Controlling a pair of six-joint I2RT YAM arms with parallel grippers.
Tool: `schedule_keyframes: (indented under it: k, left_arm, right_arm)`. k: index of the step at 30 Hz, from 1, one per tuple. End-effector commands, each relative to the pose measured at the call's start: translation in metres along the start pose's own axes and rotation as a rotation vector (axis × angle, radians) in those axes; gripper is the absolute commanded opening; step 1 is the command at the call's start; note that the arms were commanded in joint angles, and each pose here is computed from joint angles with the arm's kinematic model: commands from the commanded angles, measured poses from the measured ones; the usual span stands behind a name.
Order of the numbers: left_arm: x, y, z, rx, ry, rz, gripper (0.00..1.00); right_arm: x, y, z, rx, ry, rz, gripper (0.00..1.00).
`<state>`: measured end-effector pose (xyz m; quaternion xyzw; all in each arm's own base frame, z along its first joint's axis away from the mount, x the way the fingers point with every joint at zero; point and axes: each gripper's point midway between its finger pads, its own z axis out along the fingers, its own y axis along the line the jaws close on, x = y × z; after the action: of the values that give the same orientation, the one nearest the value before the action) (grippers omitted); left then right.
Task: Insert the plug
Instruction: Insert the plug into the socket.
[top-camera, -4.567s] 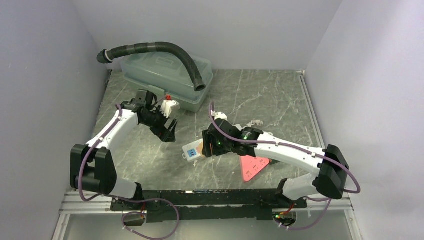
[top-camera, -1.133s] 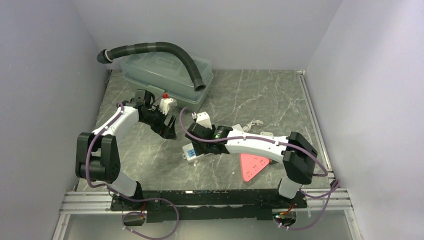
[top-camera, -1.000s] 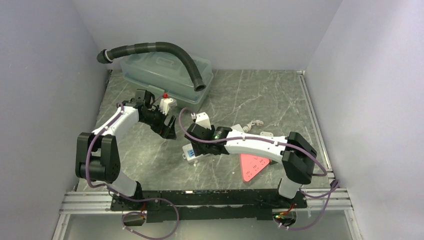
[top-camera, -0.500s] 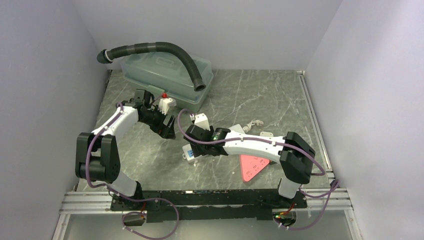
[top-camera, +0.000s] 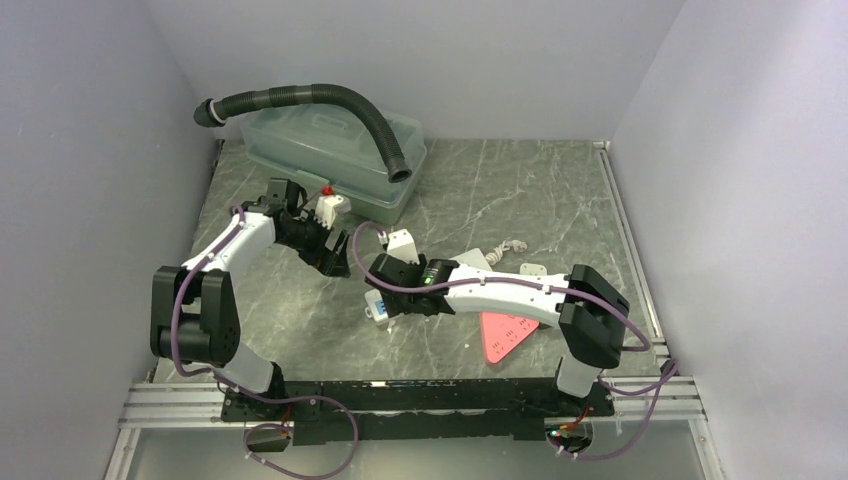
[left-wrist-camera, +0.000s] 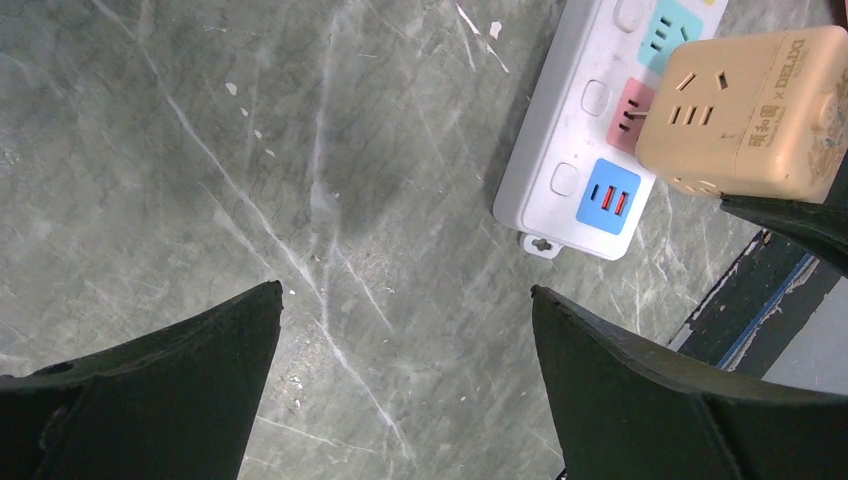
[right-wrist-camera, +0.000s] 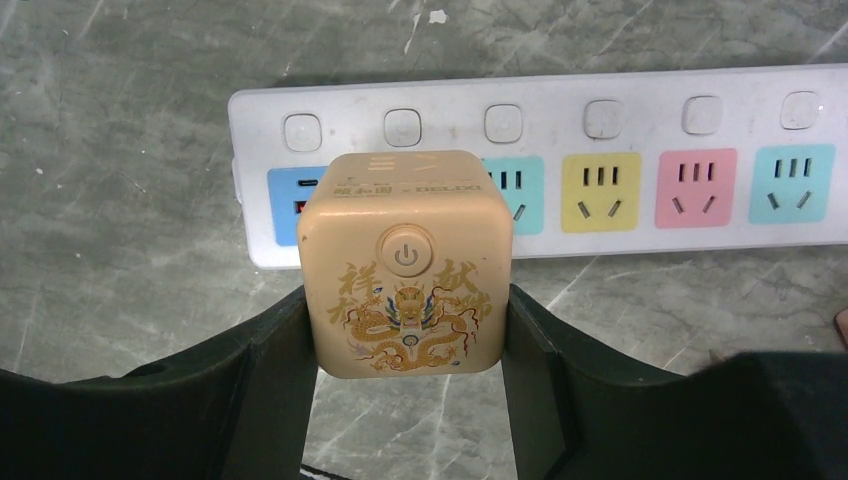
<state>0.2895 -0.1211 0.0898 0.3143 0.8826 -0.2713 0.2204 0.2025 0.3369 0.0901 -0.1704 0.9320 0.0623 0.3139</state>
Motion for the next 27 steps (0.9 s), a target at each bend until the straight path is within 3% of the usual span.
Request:
schedule_keyframes:
  k: [1, 16, 27]
  left_arm:
    - [-0.009, -0.003, -0.008, -0.004, -0.041, 0.020, 1.00]
    - [-0.008, -0.002, -0.009, -0.003, -0.048, 0.013, 1.00]
    - [-0.009, -0.001, -0.012, -0.001, -0.052, 0.012, 1.00]
  right_arm:
    - [0.003, -0.011, -0.001, 0.058, 0.005, -0.030, 0.00]
    - [-0.003, -0.013, 0.004, 0.091, 0.032, -0.126, 0.00]
    - [0.023, -0.018, 0.018, 0.063, 0.180, -0.120, 0.00]
